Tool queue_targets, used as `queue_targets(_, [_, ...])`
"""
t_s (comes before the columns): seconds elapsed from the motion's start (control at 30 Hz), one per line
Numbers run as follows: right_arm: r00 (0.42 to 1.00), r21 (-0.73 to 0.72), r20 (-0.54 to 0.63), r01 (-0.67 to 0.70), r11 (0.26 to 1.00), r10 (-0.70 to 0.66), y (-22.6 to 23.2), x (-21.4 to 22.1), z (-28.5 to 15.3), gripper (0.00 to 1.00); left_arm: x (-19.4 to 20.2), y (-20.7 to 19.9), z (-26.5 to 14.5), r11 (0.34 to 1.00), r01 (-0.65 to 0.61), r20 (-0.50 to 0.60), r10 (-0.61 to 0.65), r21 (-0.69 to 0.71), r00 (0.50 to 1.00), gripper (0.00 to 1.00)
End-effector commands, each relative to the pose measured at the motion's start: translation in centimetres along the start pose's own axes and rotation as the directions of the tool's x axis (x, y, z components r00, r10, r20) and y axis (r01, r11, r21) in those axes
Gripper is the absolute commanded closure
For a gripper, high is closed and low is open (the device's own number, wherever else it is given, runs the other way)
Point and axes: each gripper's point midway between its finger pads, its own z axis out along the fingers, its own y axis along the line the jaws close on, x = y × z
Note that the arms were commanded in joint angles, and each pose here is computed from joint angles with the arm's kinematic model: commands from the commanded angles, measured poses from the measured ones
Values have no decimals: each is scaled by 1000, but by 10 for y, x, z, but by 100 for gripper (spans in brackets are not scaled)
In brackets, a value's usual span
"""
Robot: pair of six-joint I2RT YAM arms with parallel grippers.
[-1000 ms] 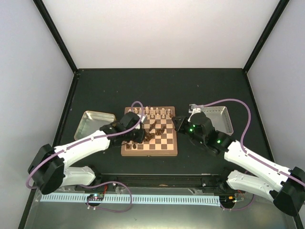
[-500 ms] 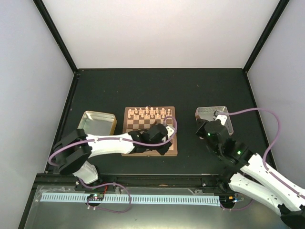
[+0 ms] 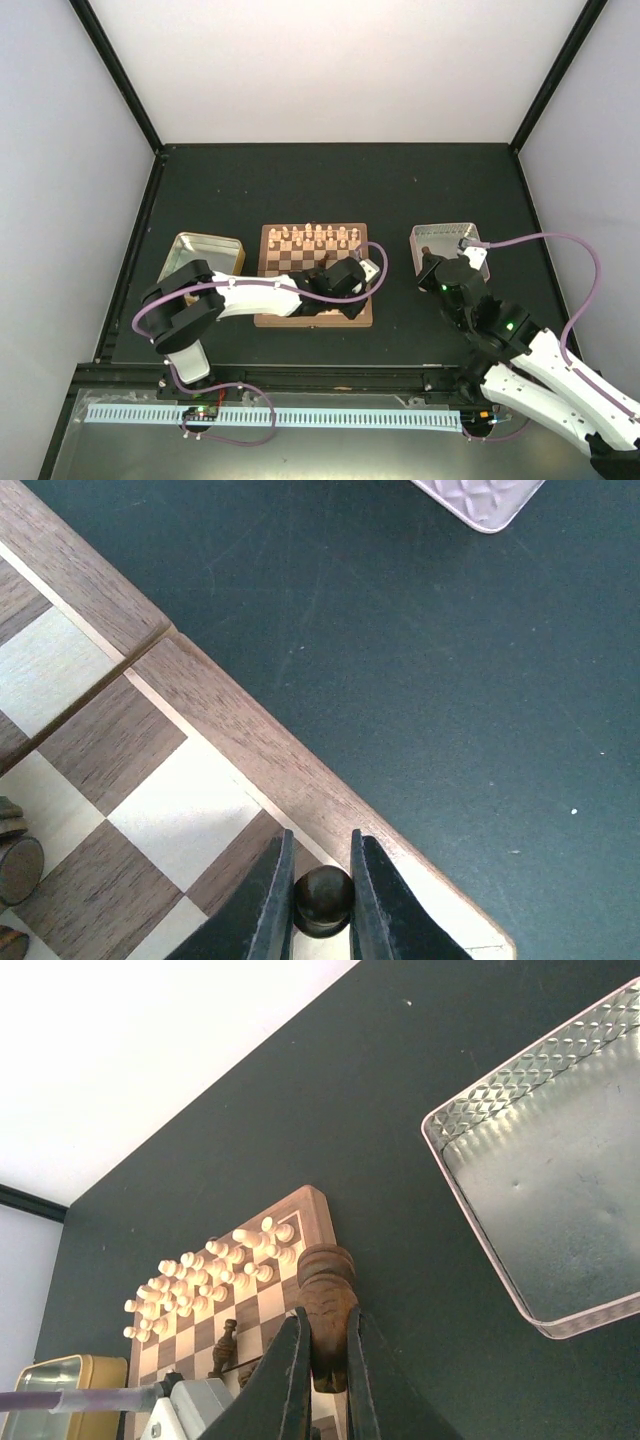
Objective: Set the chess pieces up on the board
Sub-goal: Place the chess piece on the chessboard.
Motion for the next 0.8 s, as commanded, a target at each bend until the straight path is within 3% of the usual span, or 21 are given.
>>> queue_targets(0.0, [999,28,36,-7,1000,6,-6,-5,1,95,-7,3,2,999,-11,22,12,-33,1000,95])
queue_targets(0.37, [1000,18,27,-7,1000,6,-3,-3,4,95,8,11,9,998,3,-8,-3,-68,1000,91])
queue_targets(0.63, [1000,13,24,-4,1000,4,-1,-3,3,95,15,12,13,998,4,-24,-6,-65,1000,79])
queue_targets(0.77, [1000,8,23,-6,1000,6,0,-4,3,95,14,12,11,998,6,-19,-7,-62,1000,65])
